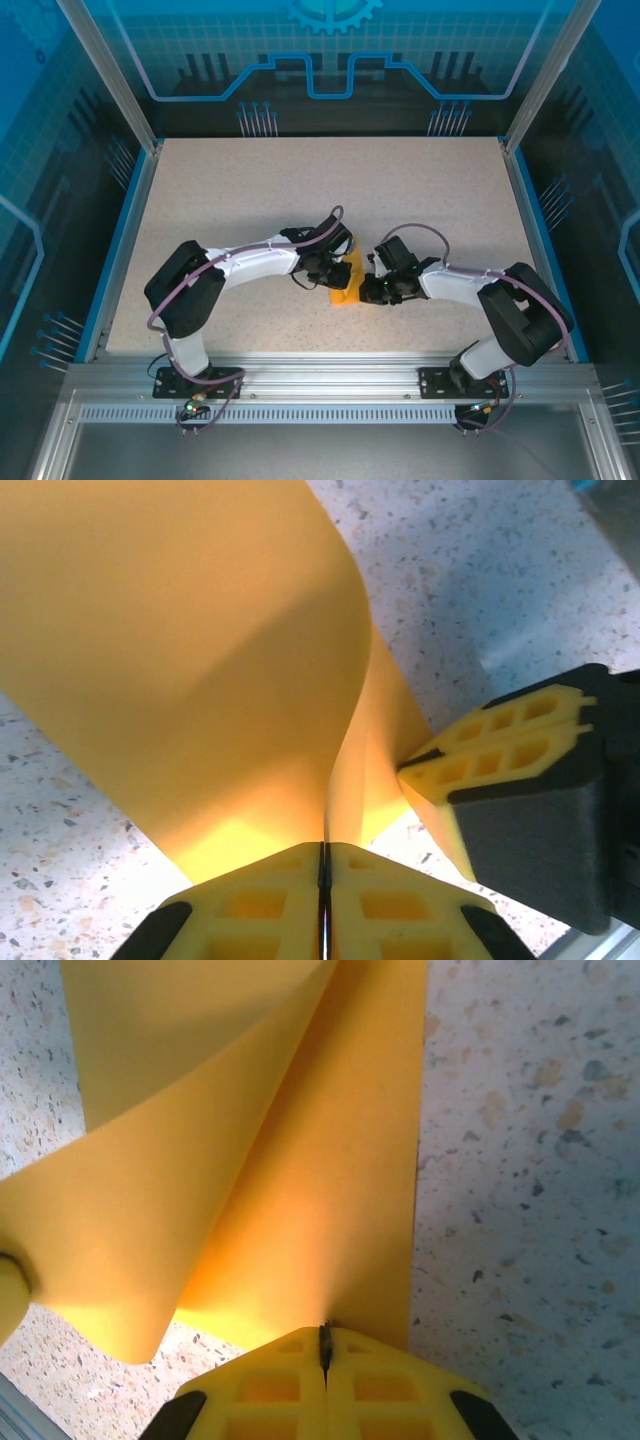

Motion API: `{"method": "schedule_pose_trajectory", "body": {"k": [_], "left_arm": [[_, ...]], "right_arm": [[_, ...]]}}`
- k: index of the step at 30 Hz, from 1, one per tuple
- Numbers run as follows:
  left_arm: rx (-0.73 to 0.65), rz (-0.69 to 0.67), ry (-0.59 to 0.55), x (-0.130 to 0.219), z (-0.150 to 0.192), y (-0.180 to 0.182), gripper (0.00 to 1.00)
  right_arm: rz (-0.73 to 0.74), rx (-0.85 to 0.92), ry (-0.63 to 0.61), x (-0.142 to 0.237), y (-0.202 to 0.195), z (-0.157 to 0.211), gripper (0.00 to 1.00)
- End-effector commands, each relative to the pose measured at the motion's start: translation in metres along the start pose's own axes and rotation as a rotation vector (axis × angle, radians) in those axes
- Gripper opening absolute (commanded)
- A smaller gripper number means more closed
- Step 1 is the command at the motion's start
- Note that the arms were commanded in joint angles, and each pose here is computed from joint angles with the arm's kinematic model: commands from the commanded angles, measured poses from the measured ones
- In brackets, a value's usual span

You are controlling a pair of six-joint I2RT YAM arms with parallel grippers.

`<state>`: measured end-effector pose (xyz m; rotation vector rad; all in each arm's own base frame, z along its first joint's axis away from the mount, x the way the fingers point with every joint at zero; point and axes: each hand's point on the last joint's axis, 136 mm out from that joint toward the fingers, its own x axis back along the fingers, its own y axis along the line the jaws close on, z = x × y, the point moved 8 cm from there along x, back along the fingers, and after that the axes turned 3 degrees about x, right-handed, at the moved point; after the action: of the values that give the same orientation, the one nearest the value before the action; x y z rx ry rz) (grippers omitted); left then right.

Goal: Fold a paper plane with a square sheet of paper (fold left side to right side)
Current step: Fold the triangle a second time at the center of the table.

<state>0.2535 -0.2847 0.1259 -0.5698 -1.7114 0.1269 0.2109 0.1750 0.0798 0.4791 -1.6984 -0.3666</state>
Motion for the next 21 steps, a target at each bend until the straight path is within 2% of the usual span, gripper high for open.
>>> {"method": "schedule_pose_trajectory", "body": {"k": [1,21], "left_arm": [[0.024,-0.039,0.021,-0.007,-0.002,0.009,0.11],[0.057,-0.108,0.026,-0.019,-0.012,0.032,0.1]], "right_arm": [[0.071,-0.004,0.05,-0.004,-0.006,0.007,0.03],[0.085,0.011,0.083,-0.009,-0.008,0.012,0.03]]}}
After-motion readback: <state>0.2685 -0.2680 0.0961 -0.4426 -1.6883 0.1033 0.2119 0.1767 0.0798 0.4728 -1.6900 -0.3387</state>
